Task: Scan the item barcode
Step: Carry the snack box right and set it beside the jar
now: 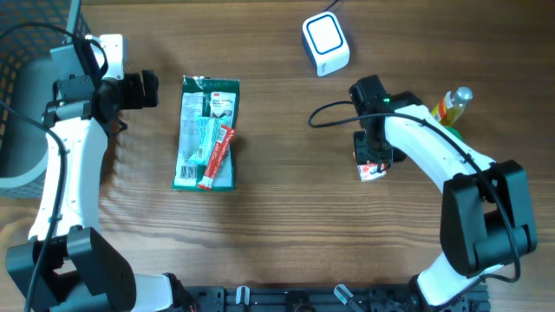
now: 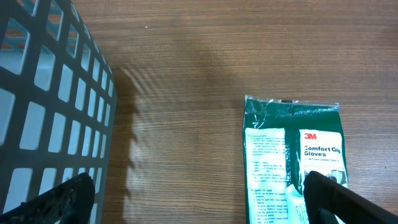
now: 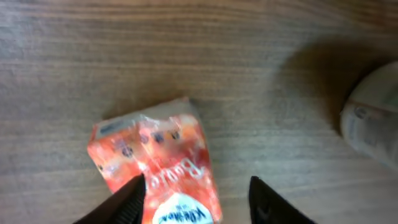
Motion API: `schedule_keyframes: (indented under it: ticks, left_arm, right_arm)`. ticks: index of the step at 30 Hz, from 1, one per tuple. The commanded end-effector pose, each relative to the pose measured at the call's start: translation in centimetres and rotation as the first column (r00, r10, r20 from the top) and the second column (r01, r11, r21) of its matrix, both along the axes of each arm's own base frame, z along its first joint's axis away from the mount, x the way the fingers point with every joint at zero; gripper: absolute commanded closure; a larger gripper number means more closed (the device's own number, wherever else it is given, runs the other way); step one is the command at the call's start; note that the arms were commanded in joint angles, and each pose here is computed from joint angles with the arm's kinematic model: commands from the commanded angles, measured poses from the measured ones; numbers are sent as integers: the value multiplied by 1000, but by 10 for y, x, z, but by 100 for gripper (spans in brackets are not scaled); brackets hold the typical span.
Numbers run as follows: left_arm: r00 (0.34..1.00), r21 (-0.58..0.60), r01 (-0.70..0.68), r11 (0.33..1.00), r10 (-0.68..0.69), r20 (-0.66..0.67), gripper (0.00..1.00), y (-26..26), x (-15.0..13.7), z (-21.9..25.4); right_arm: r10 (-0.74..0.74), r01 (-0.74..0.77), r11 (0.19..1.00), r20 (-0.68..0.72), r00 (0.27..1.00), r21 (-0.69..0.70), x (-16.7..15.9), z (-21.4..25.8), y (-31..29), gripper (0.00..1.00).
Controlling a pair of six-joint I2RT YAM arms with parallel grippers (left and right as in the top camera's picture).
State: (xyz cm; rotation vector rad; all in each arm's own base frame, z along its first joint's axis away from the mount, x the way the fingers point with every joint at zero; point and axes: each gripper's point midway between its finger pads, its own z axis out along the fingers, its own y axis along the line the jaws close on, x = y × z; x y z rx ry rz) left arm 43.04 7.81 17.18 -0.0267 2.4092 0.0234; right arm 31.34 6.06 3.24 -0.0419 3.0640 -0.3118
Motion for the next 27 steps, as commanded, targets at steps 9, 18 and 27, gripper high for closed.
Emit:
schedule_keyframes:
  ticks: [9,18,27]
  left_arm:
    - [999,7,14,1000,-14,30,0,0,2,12]
    - [999,6,14,1000,-14,30,0,0,2,12]
    - [999,6,14,1000,-14,30,0,0,2,12]
  right_arm:
    - [-20,29,954,-31,999,300,-1,26,84,69]
    - [-40,48,978,-45,998,203,-28,-20,71,84]
    - [-43,43,999,40,998,11,-19,-22,35,87]
